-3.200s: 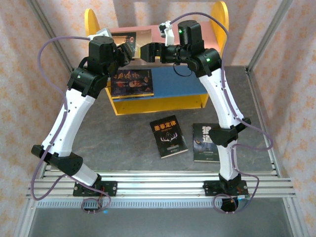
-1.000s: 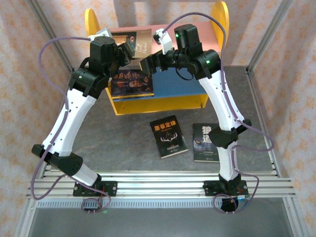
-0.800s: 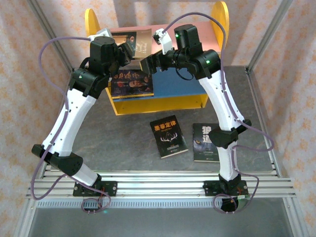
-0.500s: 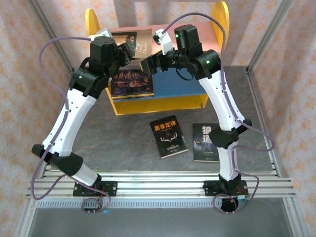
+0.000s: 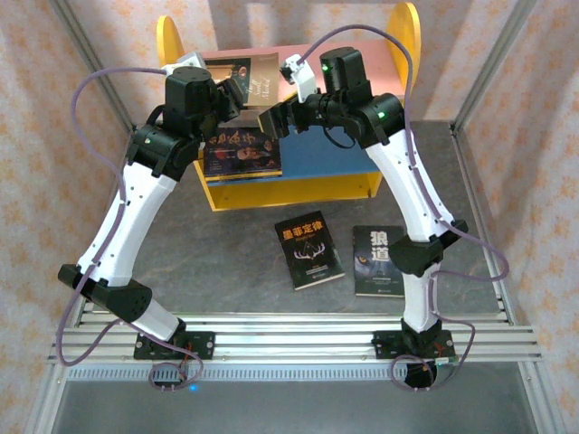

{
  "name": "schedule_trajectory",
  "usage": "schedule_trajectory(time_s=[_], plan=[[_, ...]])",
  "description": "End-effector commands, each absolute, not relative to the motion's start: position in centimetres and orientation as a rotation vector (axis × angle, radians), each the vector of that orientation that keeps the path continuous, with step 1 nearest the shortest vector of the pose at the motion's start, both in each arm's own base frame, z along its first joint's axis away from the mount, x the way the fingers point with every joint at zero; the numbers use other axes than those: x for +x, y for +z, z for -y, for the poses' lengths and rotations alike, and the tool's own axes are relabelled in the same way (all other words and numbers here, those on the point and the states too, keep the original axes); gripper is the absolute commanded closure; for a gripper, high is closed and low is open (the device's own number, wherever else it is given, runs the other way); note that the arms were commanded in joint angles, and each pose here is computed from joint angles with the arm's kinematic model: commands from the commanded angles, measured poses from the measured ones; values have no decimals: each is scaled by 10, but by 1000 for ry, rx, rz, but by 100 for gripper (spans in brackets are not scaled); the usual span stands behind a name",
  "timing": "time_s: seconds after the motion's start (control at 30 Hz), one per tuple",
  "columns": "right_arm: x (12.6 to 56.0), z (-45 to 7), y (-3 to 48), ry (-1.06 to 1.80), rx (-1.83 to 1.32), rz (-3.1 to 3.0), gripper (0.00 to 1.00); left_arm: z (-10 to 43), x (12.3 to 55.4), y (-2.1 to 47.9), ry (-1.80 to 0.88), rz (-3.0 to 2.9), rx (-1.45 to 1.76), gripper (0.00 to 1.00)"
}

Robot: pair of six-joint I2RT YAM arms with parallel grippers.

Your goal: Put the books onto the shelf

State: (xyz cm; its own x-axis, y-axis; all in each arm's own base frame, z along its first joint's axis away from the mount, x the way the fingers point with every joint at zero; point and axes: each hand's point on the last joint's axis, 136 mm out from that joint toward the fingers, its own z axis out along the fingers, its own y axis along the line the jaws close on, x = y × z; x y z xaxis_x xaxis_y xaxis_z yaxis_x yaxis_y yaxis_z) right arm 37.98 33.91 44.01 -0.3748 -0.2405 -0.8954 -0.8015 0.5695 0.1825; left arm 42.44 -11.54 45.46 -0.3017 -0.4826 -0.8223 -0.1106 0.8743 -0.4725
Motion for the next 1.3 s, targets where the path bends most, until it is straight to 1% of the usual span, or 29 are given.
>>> schedule_trajectory(time_s=[0.0, 0.2, 0.4, 0.5, 0.57, 0.7, 0.8, 1.27], plan=[[385, -333, 447, 735, -824, -1871, 12, 116, 422, 457, -391, -1853, -450, 48], [388, -332, 447, 719, -811, -1874, 12, 116, 423, 456, -391, -1857, -452, 48], [379, -328, 448, 734, -816, -1885, 14, 115, 420, 457, -387, -1859, -447, 47], [368, -322, 457, 744, -816, -1862, 14, 114, 419, 457, -385, -1858, -449, 47], [365, -318, 464, 733, -802, -1835, 13, 114, 419, 456, -383, -1858, -449, 47], [365, -314, 470, 712, -793, -1819, 11, 115, 420, 456, -388, -1859, -449, 47], [365, -318, 471, 726, -812, -1819, 12, 115, 420, 455, -391, -1860, -450, 47], [395, -334, 466, 697, -813, -1791, 9, 114, 418, 460, -384, -1857, -442, 47]])
